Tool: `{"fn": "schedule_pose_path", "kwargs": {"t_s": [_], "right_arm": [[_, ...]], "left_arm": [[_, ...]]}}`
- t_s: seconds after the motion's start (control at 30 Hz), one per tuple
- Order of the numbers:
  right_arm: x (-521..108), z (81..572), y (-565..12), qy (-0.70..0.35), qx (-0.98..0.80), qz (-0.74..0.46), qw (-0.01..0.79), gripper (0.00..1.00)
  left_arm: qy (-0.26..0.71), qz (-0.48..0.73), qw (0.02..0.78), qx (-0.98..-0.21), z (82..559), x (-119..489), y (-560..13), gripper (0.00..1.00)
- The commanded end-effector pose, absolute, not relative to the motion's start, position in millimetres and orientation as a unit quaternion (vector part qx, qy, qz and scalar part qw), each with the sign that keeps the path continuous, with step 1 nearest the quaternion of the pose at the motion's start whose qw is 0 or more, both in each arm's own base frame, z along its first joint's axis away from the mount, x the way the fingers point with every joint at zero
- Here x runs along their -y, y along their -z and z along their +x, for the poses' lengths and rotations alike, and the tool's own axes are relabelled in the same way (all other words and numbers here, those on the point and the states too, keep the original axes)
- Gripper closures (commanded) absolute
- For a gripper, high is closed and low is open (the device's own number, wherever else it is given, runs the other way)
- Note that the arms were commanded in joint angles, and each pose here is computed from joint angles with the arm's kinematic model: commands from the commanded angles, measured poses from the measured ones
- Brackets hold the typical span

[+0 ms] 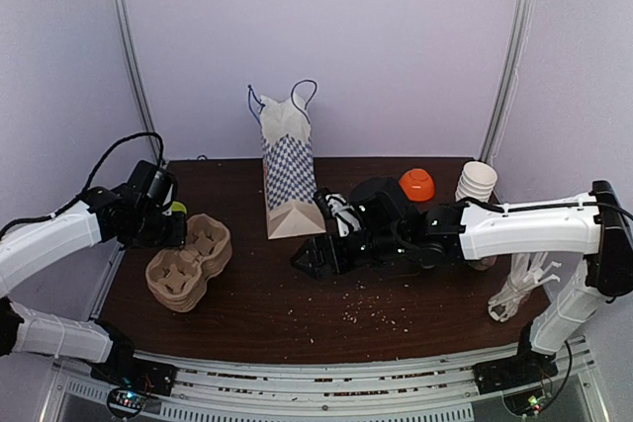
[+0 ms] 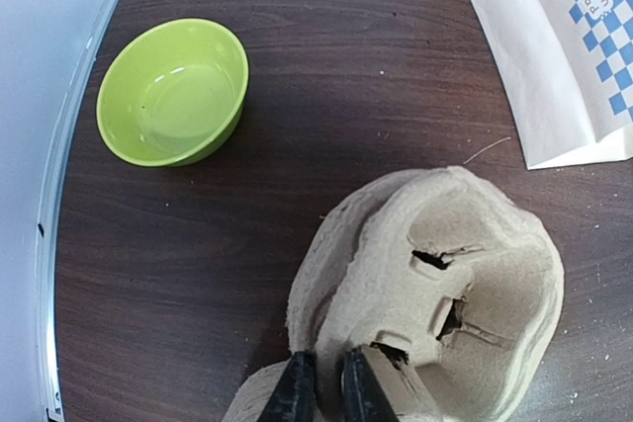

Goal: Pack the takeout coffee

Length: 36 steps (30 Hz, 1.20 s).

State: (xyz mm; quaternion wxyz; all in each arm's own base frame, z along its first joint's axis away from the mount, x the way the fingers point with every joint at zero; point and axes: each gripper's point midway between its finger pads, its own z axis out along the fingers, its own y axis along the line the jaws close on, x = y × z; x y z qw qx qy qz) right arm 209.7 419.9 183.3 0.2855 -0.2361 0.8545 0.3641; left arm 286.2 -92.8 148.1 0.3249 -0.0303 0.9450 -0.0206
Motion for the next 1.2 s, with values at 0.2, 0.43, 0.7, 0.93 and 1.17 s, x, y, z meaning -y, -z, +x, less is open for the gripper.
{"fn": "schedule_pose_path", "kwargs": {"t_s": [0.2, 0.43, 0.7, 0.93, 1.17], "right_arm": [[-425, 213, -188, -0.366, -0.853, -0.234, 0.288, 0.06], [-427, 213, -188, -0.366, -0.854, -0.234, 0.287, 0.06], [-430, 215, -187, -0.367, -0.854, -0.233, 0.285, 0.06], [-435, 214, -183, -0.371, -0.855, -0.235, 0.277, 0.06], [-439, 215, -180, -0.371, -0.855, -0.237, 0.273, 0.06]], "left_arm": [[0.025, -0.03, 0.345, -0.938, 295, 94, -156, 1.0], [0.047, -0.047, 0.371, -0.926, 299, 97, -181, 1.0], [0.124, -0.076, 0.39, -0.909, 299, 108, -201, 1.0], [0.119, -0.098, 0.367, -0.917, 295, 99, -169, 1.0], [0.071, -0.082, 0.338, -0.935, 292, 84, -142, 1.0]]}}
